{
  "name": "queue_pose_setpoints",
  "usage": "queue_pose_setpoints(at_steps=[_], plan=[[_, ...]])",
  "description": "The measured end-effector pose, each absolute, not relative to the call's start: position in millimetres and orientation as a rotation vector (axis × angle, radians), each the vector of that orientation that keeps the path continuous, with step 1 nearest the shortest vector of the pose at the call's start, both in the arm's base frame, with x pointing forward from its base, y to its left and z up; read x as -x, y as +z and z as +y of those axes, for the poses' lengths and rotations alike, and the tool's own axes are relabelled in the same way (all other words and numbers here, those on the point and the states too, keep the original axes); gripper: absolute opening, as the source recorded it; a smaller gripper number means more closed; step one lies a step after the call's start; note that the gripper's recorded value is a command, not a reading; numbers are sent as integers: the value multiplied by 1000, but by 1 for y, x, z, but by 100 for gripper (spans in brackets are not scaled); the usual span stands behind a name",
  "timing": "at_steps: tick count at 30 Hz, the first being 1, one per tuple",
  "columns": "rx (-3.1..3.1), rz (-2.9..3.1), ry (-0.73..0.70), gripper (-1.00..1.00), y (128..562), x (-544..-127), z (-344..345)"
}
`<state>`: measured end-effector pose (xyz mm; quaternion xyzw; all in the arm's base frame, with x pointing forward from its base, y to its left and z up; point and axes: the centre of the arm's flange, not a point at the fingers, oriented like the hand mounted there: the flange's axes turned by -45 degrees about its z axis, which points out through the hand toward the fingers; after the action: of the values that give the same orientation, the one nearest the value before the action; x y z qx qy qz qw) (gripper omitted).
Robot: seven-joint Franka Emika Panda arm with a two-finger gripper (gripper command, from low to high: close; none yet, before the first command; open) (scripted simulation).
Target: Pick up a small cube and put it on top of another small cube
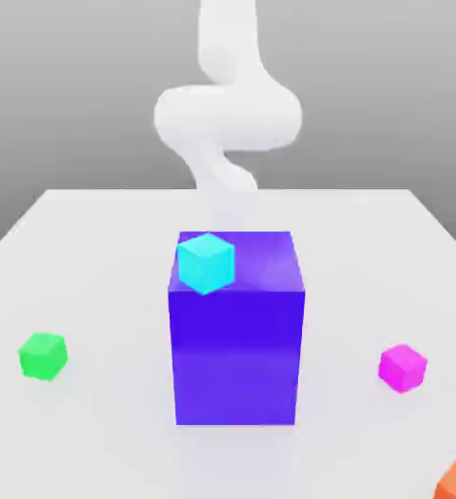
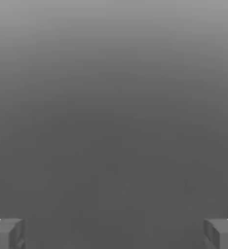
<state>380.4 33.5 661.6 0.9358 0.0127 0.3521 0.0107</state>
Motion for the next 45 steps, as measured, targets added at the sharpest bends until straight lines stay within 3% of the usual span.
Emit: queue_pose_setpoints(at_steps=[5, 10, 16, 22, 32, 33, 40, 45], plan=[[-2955, 188, 840, 0, 546, -425, 102], [-2982, 352, 602, 0, 430, -428, 162], [-3010, 564, 319, 0, 301, -383, 221], [-3031, 796, 39, 0, 202, -297, 267], [-3043, 803, 3, 0, 135, -289, 269], [-3040, 805, 1, -100, 129, -288, 268], [-3040, 805, 3, -100, 128, -288, 268], [-3049, 802, 8, -100, 157, -290, 271]])
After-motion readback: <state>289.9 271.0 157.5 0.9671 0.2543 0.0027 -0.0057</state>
